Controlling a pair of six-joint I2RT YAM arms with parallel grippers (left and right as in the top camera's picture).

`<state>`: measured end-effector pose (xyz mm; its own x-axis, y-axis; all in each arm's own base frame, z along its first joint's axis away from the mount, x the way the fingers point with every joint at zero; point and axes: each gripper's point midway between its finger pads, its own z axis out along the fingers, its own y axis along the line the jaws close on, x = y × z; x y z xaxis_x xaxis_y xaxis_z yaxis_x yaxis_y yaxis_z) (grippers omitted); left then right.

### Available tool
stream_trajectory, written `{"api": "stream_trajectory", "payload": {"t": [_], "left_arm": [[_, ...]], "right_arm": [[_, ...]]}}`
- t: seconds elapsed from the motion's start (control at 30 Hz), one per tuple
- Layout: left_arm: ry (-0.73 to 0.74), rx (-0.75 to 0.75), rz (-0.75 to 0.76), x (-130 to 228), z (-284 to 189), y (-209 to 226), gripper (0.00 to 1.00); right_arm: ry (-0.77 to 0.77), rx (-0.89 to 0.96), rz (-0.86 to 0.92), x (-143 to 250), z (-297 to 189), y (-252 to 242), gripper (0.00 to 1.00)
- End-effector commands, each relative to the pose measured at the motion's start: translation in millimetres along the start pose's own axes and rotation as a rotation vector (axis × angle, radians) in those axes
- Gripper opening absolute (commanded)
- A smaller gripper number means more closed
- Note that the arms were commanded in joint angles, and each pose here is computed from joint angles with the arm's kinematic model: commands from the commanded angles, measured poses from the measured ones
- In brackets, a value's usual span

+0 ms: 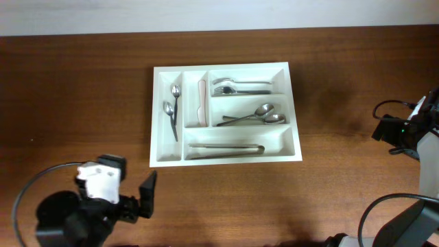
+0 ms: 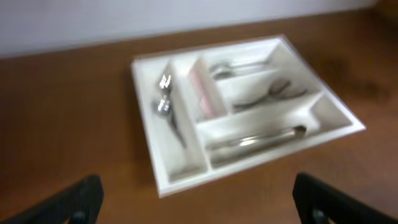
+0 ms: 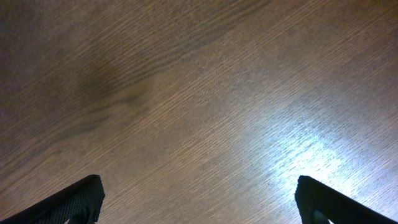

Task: Pack container

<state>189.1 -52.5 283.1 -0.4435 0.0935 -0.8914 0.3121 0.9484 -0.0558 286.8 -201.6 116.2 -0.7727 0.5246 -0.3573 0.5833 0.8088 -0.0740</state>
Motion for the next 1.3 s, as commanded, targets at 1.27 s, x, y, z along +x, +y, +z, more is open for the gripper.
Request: {"api": "stream_trajectory", "payload": {"t": [1.27], "left_arm": [[-0.353, -0.233, 0.149, 91, 88, 59, 0.99]], "right_arm": [[0.009, 0.003, 0.005, 2, 3, -2, 0.99]]}}
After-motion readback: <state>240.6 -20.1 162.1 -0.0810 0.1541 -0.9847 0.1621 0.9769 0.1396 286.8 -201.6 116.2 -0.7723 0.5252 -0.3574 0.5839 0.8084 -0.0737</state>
